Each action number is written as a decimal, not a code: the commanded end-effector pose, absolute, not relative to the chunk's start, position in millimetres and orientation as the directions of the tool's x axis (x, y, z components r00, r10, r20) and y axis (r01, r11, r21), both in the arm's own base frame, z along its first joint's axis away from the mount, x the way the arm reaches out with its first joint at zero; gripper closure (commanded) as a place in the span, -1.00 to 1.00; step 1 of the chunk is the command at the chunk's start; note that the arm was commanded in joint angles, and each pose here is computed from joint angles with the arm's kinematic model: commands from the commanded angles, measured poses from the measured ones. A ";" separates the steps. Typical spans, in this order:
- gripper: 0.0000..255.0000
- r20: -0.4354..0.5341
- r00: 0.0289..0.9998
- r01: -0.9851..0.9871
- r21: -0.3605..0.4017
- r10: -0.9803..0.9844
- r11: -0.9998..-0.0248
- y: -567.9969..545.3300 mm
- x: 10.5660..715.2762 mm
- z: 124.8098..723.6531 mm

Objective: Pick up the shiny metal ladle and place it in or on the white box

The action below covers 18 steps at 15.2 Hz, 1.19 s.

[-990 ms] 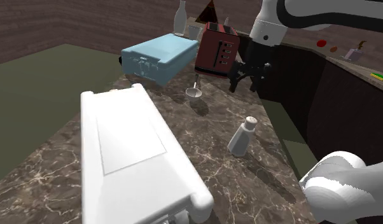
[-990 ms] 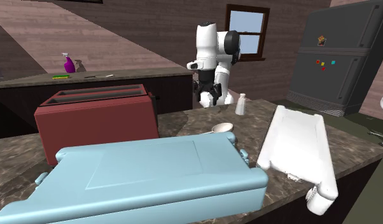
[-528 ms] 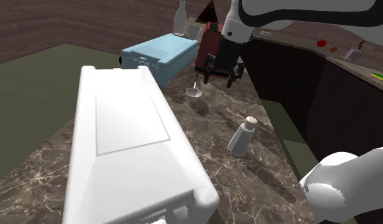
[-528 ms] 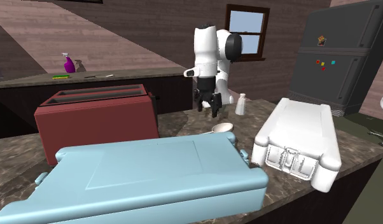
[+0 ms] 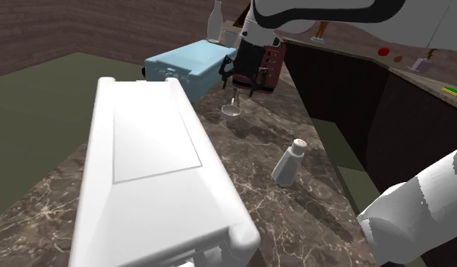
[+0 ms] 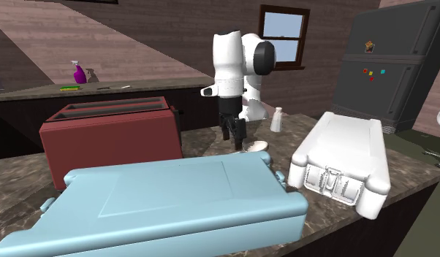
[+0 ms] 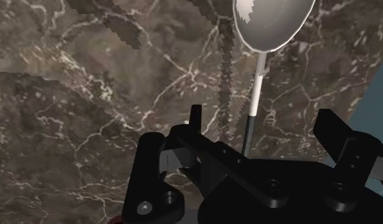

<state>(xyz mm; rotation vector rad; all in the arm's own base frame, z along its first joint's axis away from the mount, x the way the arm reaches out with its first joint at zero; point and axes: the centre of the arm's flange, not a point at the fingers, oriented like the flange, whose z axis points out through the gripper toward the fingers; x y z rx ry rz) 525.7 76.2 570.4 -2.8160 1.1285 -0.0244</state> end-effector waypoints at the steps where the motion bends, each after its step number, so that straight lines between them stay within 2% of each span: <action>1: -1.00 -0.026 0.715 -0.697 -0.108 -0.699 -0.709 77.4 530.3 563.3; 6: -1.00 -0.026 0.715 -0.697 -0.108 -0.699 -0.709 80.2 531.9 534.1; 14: -1.00 -0.026 0.715 -0.697 -0.108 -0.699 -0.709 80.2 531.9 534.1; 15: 1.00 -0.026 0.715 -0.697 -0.108 -0.699 -0.709 80.2 531.9 534.1; 18: 1.00 -0.026 0.715 -0.697 -0.108 -0.699 -0.709 80.2 531.9 534.1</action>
